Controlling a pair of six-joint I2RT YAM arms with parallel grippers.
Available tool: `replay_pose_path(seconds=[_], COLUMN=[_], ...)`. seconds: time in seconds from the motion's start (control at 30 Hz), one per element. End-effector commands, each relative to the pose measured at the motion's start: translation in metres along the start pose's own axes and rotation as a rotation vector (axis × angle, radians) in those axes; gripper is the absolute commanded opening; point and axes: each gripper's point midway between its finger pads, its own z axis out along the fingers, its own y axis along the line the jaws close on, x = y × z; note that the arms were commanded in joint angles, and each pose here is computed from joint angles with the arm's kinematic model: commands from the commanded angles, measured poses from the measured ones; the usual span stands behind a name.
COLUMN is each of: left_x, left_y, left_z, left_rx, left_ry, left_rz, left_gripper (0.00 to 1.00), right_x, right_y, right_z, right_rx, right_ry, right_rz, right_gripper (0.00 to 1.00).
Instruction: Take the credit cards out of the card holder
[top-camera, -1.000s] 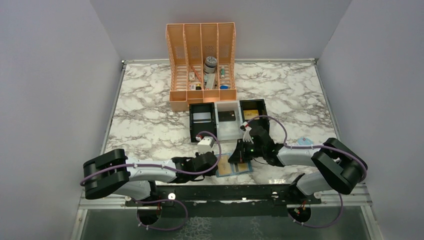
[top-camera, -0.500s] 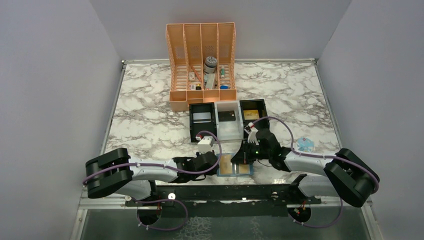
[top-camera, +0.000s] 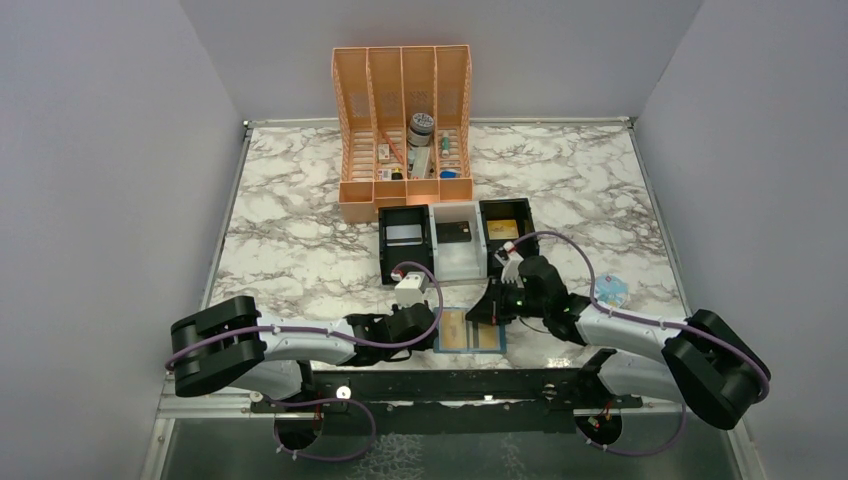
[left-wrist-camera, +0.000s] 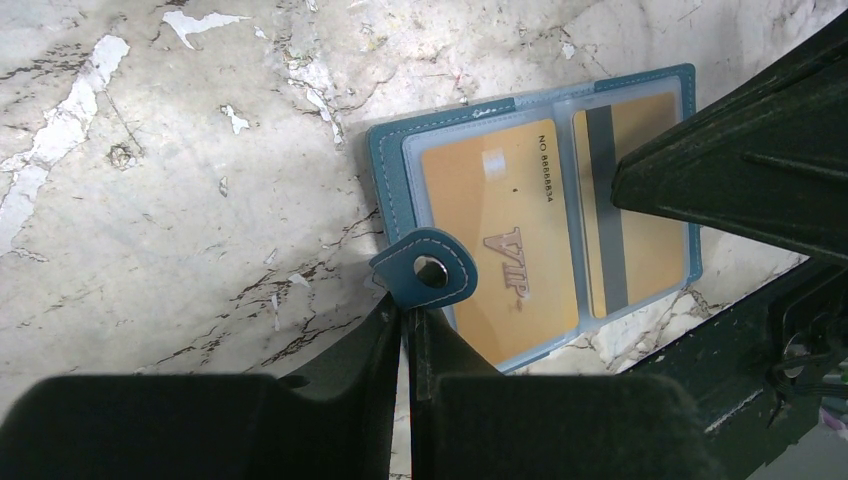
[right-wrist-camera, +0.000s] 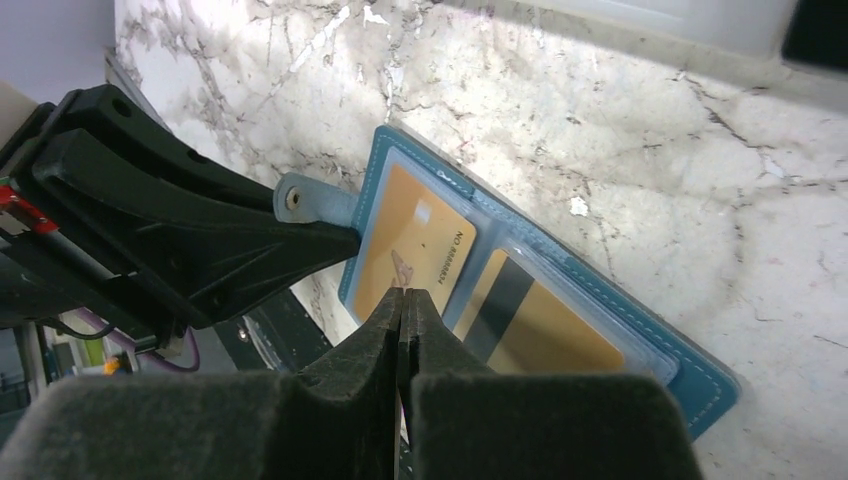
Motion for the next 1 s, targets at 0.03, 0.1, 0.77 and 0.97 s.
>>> replay_pose_path(seconds=[0.03, 0.1, 0.77, 0.97], left_x=[0.020, 0.020, 0.025, 0.023], left_y=[0.035, 0.034, 0.029, 0.024], left_z=[-0.002, -0.002, 0.005, 0.002], left_rx=[-0.107, -0.103, -0.095, -0.081], left_ry=[0.062, 0.061, 0.083, 0.083], left_rz=[0.056, 0.055, 0.046, 0.045], left_gripper=[0.00, 0.00, 0.00, 0.01], right_x=[0.005, 0.008, 0.025, 0.016], right_y=[-0.017, -0.014, -0.026, -0.049], right_z=[-0.004, -0.003, 0.019, 0.014], right_rx=[0.053, 0.032, 0.044, 0.216], right_ry=[0.002, 0.029, 0.140, 0.101], right_rz=[-0.005, -0.007, 0.062, 0.088], right_gripper=[0.01, 0.07, 0.35, 0.35])
